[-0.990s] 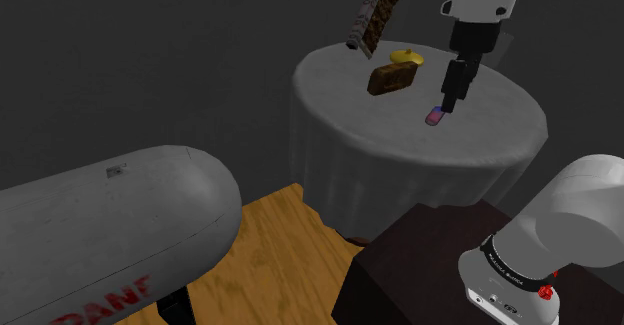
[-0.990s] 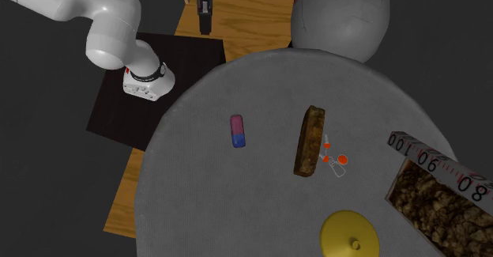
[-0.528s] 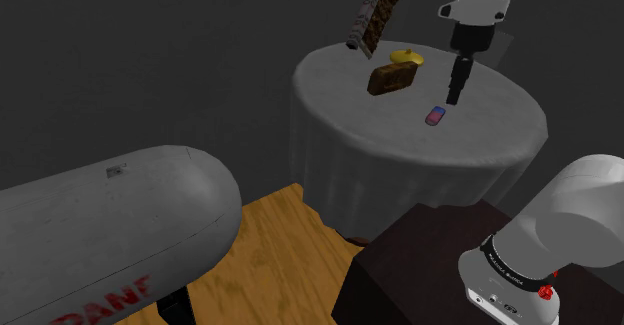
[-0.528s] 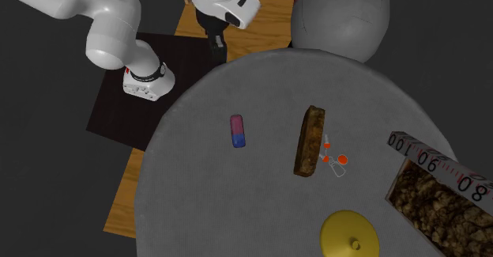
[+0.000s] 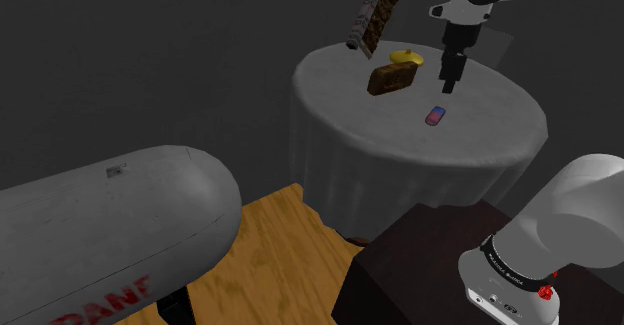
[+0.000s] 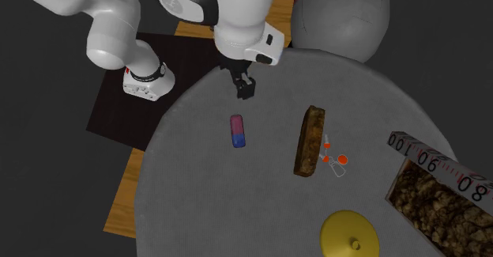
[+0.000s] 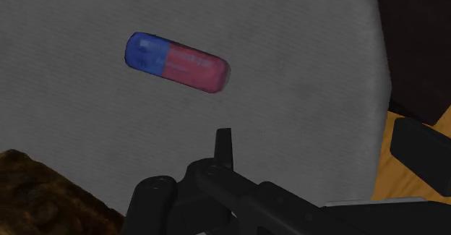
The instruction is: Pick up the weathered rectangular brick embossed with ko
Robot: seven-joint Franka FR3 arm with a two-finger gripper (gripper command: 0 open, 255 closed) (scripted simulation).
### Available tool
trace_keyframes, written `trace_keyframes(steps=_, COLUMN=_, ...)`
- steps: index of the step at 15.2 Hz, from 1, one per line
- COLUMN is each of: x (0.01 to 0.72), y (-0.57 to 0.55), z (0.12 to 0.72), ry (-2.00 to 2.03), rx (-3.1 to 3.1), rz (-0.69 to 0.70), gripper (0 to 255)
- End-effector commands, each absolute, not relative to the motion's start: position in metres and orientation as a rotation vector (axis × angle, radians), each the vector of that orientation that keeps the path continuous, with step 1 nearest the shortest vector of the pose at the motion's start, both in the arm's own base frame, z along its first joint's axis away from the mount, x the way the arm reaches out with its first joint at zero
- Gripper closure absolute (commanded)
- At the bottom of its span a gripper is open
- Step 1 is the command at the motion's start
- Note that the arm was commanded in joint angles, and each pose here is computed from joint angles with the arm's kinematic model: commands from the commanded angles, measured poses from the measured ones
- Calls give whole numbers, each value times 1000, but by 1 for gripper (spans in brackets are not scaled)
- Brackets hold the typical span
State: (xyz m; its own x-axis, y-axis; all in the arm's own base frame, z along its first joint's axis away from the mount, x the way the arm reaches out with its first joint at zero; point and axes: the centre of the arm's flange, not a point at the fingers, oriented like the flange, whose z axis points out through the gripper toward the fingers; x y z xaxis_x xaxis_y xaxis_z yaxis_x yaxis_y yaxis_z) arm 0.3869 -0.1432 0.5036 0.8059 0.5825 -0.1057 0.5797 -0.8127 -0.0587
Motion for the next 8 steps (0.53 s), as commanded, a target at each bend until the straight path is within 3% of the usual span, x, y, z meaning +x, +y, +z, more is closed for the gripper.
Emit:
trace_keyframes(steps=1, x=404, y=-162, z=498, ry=-1053, rx=-2938, rz=171, gripper=0)
trace_keyframes(steps=8, x=470, y=-214, z=481, ry=-1367, rx=-2833, rz=120, gripper=0)
